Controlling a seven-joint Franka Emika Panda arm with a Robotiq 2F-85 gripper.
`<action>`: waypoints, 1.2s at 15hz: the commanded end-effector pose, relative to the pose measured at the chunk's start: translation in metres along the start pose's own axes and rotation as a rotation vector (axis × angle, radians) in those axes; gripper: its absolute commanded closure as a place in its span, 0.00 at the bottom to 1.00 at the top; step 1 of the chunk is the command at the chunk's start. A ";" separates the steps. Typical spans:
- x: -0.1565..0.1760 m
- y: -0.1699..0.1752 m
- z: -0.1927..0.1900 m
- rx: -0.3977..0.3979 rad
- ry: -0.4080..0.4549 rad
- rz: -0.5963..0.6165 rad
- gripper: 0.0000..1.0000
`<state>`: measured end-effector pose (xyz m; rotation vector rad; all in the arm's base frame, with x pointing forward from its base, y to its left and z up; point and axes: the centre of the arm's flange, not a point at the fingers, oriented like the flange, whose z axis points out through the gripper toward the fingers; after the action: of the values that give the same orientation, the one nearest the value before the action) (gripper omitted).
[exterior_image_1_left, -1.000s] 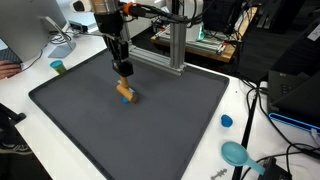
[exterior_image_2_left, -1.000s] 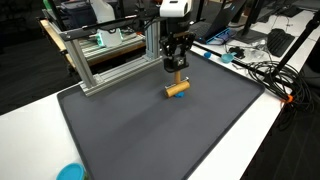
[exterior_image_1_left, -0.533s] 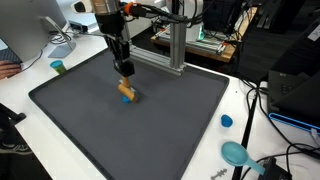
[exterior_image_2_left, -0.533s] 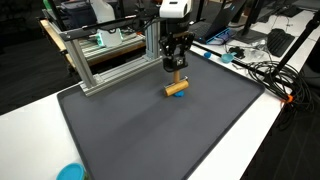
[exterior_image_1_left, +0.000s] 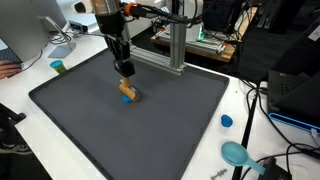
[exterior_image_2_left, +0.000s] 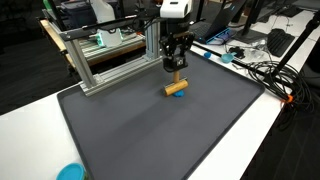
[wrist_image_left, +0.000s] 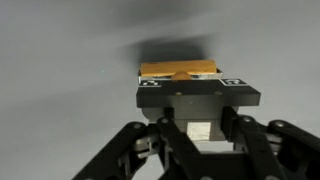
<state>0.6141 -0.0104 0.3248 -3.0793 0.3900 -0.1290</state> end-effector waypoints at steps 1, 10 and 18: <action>0.004 -0.005 0.005 -0.023 0.046 -0.004 0.79; 0.008 -0.008 0.013 -0.047 0.044 -0.017 0.79; 0.004 -0.001 0.034 -0.051 -0.041 -0.007 0.79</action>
<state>0.6190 -0.0048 0.3237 -3.1104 0.3700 -0.1637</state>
